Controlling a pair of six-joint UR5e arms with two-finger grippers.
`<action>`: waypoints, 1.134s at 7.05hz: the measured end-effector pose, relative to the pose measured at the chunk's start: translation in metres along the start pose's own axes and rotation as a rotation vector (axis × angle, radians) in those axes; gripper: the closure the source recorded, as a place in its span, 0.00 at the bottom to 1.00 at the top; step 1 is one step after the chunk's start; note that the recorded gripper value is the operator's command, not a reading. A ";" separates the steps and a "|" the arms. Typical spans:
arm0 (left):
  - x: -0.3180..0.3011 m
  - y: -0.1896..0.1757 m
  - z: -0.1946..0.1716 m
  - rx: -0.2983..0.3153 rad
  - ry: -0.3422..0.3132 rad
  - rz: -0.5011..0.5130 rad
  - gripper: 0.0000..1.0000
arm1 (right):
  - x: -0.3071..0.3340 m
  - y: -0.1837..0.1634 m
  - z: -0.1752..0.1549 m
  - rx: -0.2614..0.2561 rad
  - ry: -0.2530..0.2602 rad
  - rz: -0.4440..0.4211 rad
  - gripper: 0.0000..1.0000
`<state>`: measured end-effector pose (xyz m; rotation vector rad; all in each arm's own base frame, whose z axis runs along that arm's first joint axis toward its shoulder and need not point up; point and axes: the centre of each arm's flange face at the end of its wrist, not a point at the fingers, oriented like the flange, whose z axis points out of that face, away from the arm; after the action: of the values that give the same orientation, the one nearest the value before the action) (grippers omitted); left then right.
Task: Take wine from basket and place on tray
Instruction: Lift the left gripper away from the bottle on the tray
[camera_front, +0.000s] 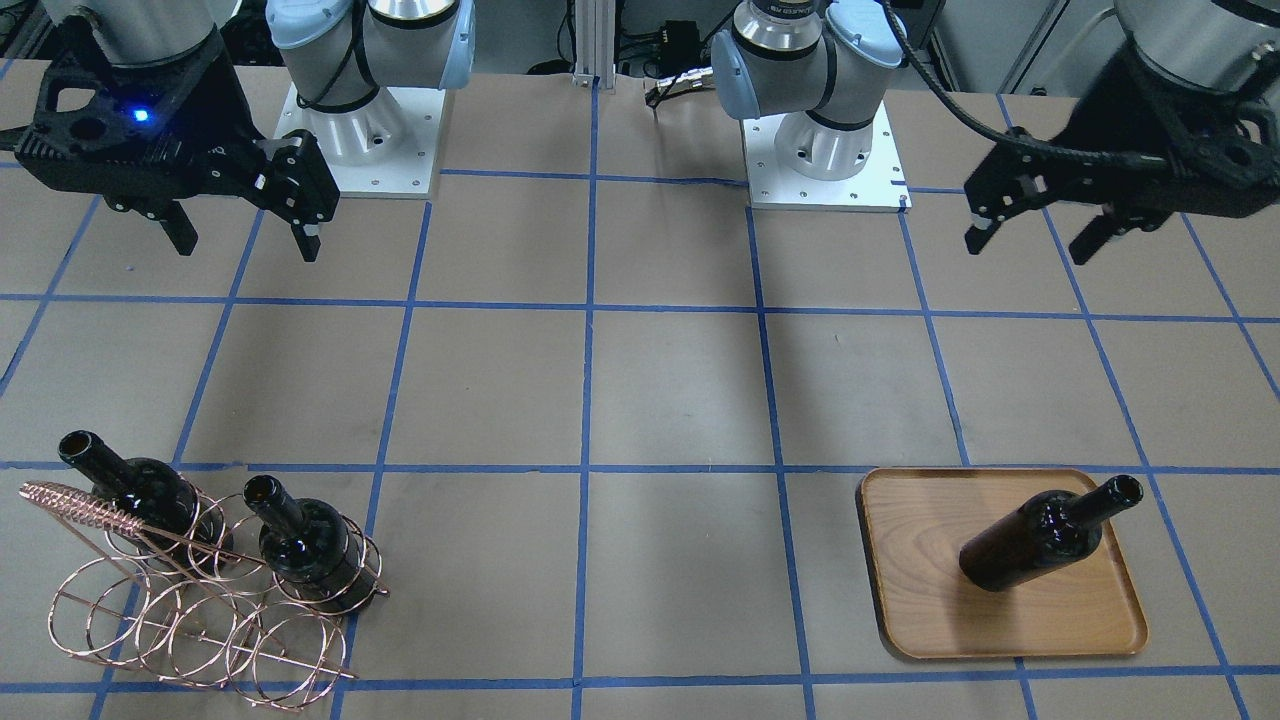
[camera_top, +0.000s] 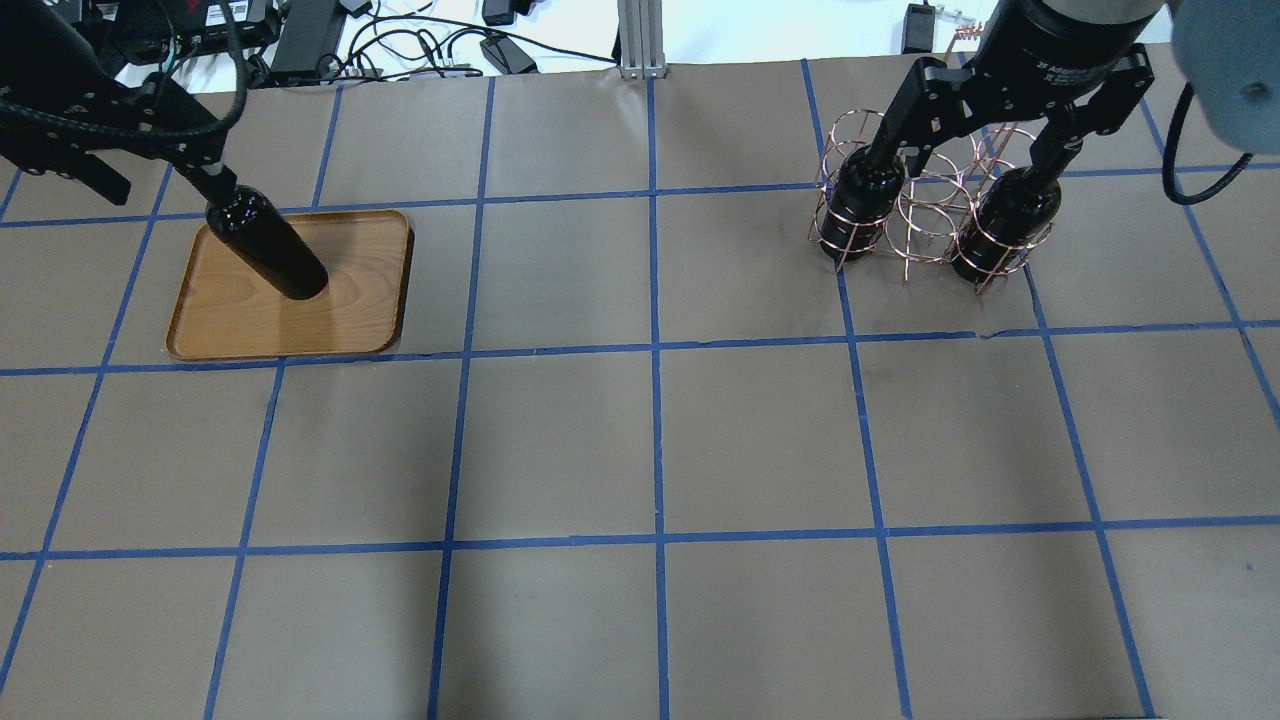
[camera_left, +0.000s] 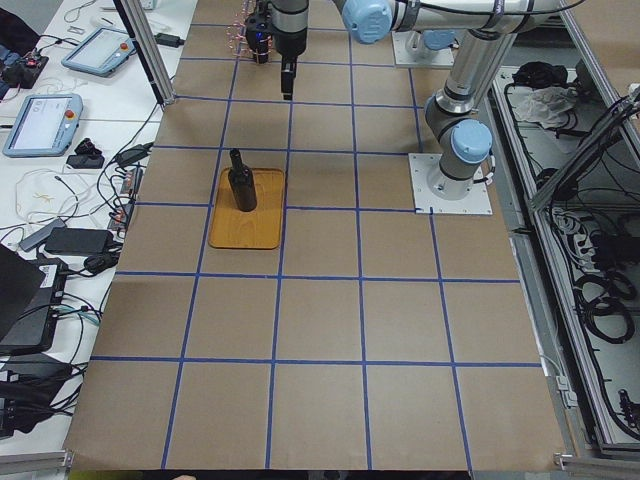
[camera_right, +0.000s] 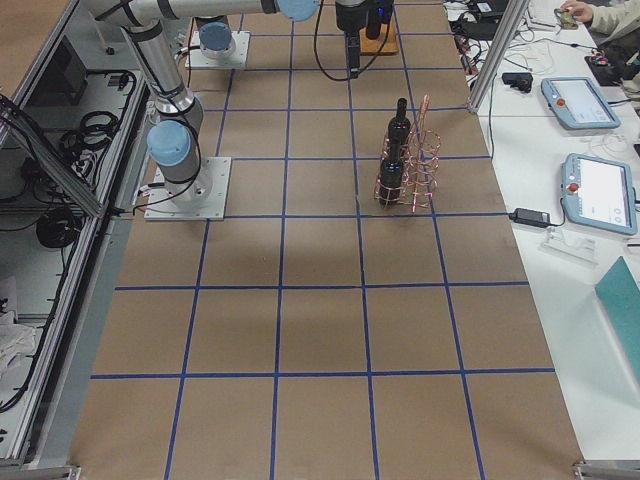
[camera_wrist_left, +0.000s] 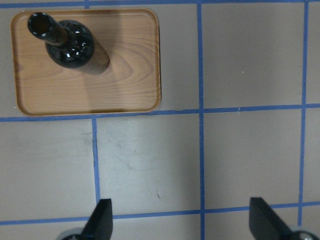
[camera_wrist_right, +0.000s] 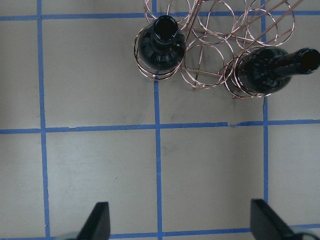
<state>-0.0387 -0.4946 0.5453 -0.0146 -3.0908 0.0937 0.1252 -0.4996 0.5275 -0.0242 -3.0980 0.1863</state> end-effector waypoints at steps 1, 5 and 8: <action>0.032 0.010 0.003 -0.009 -0.018 -0.051 0.00 | 0.000 0.000 0.000 0.000 0.000 -0.001 0.00; 0.092 0.008 0.018 0.011 -0.061 -0.070 0.00 | 0.000 0.000 0.000 0.000 0.003 -0.002 0.00; 0.095 0.008 0.018 0.010 -0.071 -0.061 0.00 | 0.000 0.000 0.000 0.000 0.001 -0.003 0.00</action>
<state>-0.1339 -0.4861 0.5319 0.0855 -3.1578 0.1091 0.1251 -0.4997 0.5275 -0.0202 -3.0970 0.1860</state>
